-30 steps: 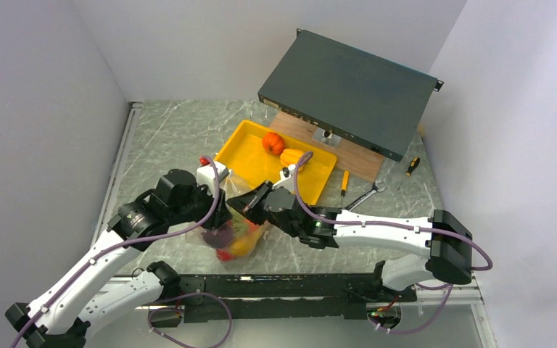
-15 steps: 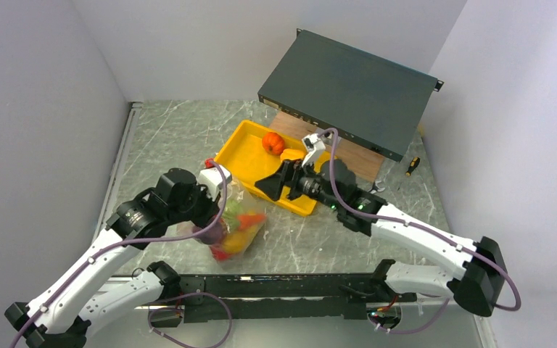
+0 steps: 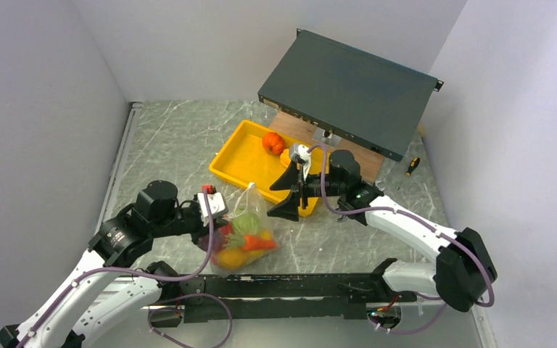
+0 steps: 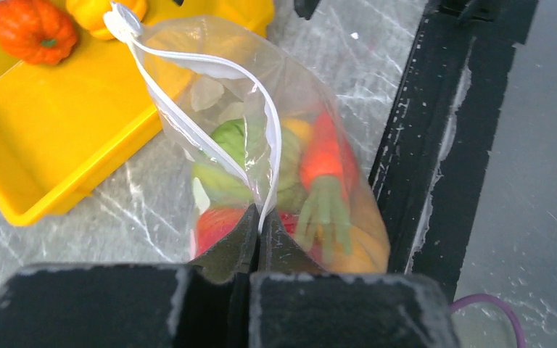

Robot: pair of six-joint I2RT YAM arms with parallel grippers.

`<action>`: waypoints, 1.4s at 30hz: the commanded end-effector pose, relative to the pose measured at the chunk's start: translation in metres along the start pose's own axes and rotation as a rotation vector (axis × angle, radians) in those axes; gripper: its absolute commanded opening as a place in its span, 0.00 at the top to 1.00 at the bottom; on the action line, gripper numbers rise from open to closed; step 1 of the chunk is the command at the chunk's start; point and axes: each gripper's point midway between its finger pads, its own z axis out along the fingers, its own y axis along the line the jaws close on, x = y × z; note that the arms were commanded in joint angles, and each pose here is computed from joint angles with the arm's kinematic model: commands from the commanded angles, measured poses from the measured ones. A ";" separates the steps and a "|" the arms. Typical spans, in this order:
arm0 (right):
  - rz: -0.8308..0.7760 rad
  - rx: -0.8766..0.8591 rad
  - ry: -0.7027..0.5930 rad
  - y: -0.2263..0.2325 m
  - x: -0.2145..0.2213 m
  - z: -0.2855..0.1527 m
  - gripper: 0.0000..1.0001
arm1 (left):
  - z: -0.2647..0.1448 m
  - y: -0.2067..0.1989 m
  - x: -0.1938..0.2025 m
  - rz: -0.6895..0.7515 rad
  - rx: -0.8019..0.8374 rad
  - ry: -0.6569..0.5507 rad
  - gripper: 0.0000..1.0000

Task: Place the food in the zip-top bag and seal the zipper
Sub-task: Zip the zipper food storage bag at the center of the board.

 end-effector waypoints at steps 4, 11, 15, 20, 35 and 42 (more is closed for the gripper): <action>-0.114 -0.335 -0.044 0.035 -0.008 -0.007 0.05 | 0.001 -0.020 -0.026 0.090 0.135 -0.115 1.00; -0.031 -0.331 -0.022 0.022 -0.004 0.005 0.09 | 0.013 -0.019 -0.021 0.085 0.174 -0.078 1.00; 0.018 -0.340 -0.013 0.019 -0.005 0.010 0.17 | 0.015 -0.015 -0.026 0.104 0.163 -0.091 1.00; 0.014 -0.361 -0.026 0.023 0.000 0.015 0.38 | 0.019 -0.013 -0.023 0.118 0.163 -0.077 1.00; 0.001 -0.218 -0.101 0.016 -0.006 0.014 1.00 | -0.001 0.017 -0.065 -0.197 -0.070 -0.139 0.17; 0.026 -0.089 -0.098 0.010 -0.021 0.005 1.00 | 0.028 0.026 -0.097 -0.250 -0.103 -0.148 0.10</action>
